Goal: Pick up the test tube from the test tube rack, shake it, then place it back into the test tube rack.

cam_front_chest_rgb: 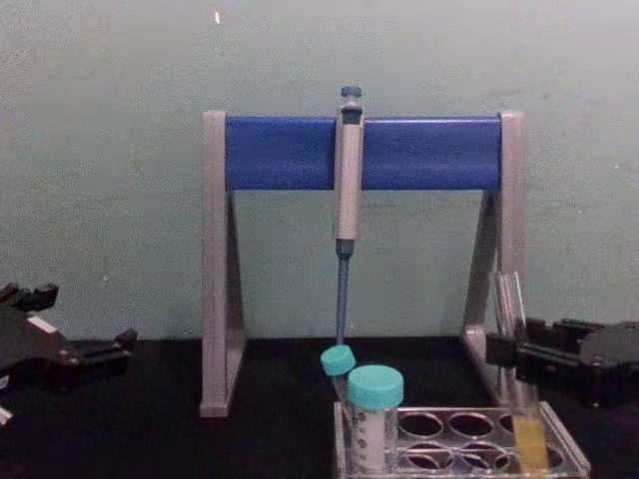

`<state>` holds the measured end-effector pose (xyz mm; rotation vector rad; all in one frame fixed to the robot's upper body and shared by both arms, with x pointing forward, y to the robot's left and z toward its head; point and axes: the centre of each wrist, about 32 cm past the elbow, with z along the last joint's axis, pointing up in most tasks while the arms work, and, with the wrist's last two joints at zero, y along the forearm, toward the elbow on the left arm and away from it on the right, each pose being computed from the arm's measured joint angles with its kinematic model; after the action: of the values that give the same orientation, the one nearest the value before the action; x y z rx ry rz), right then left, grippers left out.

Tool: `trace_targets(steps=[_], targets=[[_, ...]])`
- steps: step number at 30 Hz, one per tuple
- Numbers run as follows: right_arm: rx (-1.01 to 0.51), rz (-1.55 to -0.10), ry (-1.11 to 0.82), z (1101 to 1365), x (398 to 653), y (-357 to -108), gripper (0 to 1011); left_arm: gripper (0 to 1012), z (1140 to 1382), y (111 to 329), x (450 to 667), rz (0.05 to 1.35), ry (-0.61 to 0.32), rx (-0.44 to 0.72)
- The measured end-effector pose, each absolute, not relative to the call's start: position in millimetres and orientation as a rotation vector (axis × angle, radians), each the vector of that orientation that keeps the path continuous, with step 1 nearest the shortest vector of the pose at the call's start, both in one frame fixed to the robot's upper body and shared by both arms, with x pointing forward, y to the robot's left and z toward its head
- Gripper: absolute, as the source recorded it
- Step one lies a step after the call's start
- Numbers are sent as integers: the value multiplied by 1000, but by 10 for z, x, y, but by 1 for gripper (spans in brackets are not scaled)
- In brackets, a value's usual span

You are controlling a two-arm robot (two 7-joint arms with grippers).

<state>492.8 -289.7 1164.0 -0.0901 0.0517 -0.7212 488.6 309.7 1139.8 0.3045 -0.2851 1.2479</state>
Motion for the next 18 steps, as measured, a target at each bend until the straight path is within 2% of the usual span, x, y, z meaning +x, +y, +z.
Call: trace_targets(steps=[3,4,7,8,14,18], targets=[[-90,-721,52,11641,4928,-2897,554,1001,11398,3097,4886,1248,-285,304],[-90,-721,51,11641,4928,-2897,615,1001,11398,3097,4886,1248,-285,304],[-90,-721,51,11642,4928,-2897,672,1001,11398,3097,4886,1248,-285,304],[-90,-721,51,11642,4928,-2897,731,1001,11398,3097,4886,1248,-285,304],[-89,-721,51,11642,4928,-2897,912,1001,11398,3097,4886,1248,-285,305],[-89,-721,51,11642,4928,-2897,1000,1001,11398,3097,4886,1248,-285,304]])
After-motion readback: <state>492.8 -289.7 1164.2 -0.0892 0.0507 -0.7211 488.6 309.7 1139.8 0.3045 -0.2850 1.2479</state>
